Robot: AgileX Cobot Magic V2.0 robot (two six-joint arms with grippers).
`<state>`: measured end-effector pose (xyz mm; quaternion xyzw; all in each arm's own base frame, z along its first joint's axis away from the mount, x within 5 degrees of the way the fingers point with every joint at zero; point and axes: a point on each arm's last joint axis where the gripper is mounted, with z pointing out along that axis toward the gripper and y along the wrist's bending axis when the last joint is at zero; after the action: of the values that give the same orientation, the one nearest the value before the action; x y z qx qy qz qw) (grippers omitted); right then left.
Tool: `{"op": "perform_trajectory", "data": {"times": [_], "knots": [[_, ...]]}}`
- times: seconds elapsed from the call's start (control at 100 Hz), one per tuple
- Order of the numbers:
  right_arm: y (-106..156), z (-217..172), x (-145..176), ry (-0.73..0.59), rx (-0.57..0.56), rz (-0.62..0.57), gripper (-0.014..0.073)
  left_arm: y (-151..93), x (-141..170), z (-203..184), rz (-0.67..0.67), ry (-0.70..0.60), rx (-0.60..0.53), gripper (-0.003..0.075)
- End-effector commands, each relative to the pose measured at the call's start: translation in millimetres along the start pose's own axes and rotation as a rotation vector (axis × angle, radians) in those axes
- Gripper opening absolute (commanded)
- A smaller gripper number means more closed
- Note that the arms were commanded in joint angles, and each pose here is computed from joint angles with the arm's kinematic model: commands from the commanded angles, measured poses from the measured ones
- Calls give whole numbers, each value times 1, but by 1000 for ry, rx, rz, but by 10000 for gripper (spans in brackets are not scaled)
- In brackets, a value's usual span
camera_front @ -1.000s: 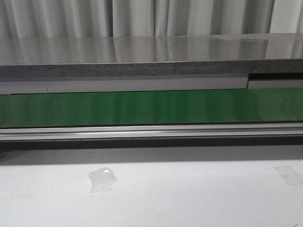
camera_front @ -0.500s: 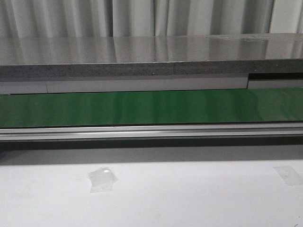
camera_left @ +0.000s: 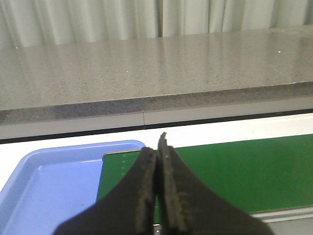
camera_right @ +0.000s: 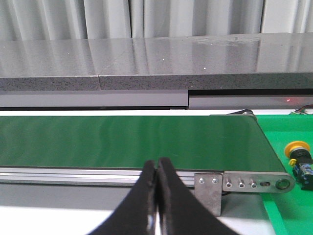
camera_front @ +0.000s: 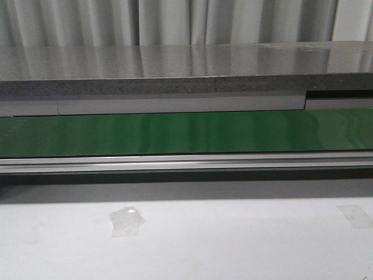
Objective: Move button from left to right
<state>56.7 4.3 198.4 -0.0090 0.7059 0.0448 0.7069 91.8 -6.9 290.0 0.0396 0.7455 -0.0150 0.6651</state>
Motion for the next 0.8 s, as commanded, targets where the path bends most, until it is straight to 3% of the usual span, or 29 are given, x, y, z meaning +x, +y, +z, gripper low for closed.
{"op": "perform_trajectory", "data": {"times": [0.0,0.47,0.79], "knots": [[1,-3,-14,-119,-7,-13,-68,1,-14,-2,25,-106,-16,-20],[1,-3,-14,-119,-7,-13,-68,0,58,-25,-5,-129,-32,-20],[1,-3,-14,-119,-7,-13,-68,1,88,-28,-9,-188,-80,-20]]}}
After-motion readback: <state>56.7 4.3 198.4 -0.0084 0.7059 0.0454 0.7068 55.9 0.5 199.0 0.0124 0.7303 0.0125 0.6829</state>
